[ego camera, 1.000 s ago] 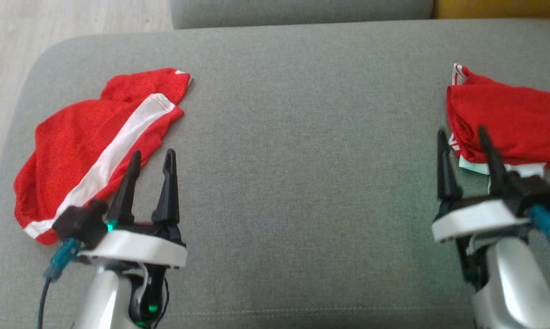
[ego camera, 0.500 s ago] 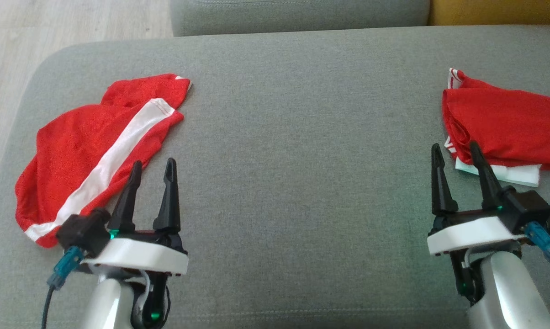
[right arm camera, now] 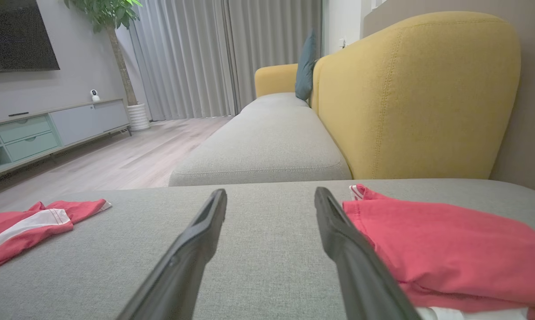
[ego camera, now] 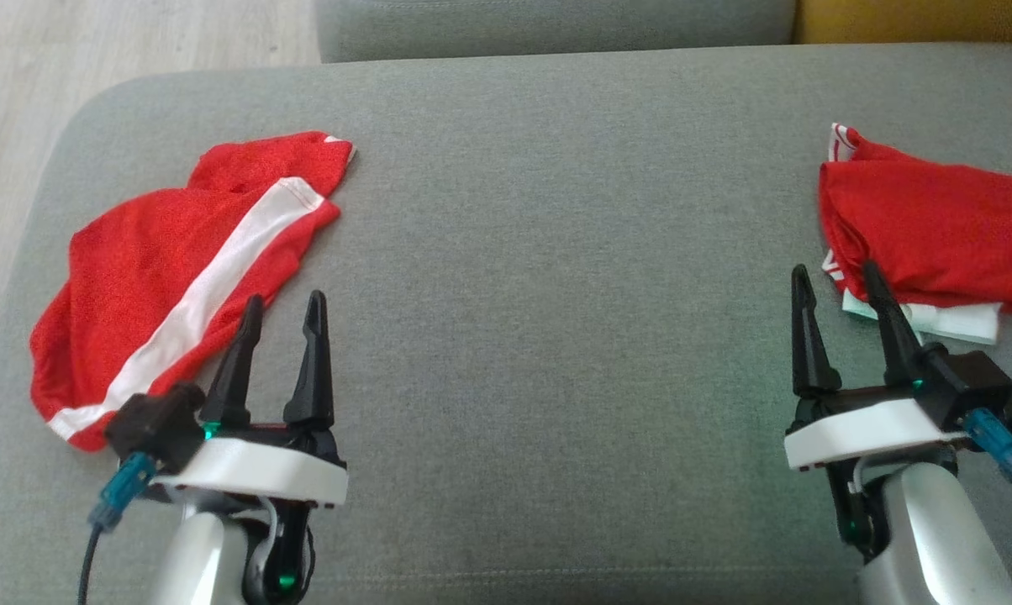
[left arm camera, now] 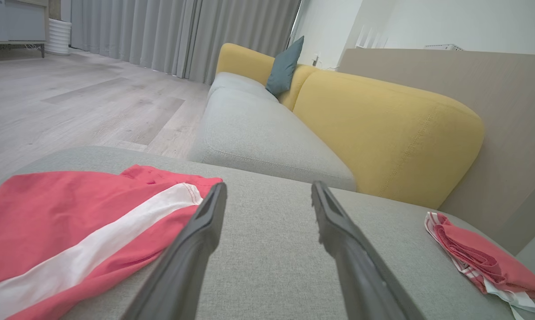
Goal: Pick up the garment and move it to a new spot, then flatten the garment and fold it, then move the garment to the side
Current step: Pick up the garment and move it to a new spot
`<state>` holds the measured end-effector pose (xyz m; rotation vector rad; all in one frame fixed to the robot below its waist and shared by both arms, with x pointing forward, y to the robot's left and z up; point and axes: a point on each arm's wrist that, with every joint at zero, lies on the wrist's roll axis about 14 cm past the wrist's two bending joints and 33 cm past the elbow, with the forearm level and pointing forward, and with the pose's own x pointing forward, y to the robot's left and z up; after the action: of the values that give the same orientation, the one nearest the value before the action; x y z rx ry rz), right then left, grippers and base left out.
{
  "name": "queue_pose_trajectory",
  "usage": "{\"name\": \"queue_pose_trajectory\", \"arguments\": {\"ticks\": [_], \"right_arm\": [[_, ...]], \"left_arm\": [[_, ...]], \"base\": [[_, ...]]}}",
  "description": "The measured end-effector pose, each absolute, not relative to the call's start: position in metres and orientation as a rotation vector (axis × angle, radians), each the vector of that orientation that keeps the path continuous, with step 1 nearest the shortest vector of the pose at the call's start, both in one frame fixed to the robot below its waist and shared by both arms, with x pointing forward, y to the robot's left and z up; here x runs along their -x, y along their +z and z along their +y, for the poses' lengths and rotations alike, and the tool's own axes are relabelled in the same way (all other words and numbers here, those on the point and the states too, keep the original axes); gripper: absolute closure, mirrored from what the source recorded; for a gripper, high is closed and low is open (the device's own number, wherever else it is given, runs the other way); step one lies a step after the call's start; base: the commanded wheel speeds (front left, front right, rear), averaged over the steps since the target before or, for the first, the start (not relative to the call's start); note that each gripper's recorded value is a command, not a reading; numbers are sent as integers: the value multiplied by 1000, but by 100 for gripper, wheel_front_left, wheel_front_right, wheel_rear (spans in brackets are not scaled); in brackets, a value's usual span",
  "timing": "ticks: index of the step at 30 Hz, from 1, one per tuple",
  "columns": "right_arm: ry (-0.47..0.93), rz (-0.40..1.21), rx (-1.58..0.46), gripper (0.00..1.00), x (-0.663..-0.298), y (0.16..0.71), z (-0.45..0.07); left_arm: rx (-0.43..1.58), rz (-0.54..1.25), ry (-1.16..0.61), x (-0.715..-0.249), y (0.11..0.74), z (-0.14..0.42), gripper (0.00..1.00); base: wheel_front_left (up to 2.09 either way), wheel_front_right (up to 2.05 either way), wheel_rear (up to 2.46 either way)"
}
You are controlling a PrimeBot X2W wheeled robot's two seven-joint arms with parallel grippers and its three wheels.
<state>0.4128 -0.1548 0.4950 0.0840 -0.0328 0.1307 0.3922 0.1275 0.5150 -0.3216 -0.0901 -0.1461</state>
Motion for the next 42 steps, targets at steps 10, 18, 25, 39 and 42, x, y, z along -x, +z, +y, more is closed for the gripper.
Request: {"name": "queue_pose_trajectory", "arguments": {"ticks": [10, 18, 25, 39, 42], "right_arm": [[225, -27, -90, 0, -421, 493, -121], [381, -10, -100, 0, -426, 489, -64], [525, 23, -105, 0, -423, 481, -12], [644, 53, -128, 0, -416, 476, 32], [636, 63, -131, 0, -416, 472, 29]], "left_arm": [[311, -102, -75, -382, 517, 152, 0], [292, -126, 76, -361, 519, 200, 0], [271, -152, 230, -332, 523, 247, 0], [258, -157, 366, -296, 520, 284, 0], [255, -153, 380, -298, 518, 289, 0]], "base": [[0, 0, 0], [0, 0, 0], [0, 0, 0], [0, 0, 0], [0, 0, 0]]}}
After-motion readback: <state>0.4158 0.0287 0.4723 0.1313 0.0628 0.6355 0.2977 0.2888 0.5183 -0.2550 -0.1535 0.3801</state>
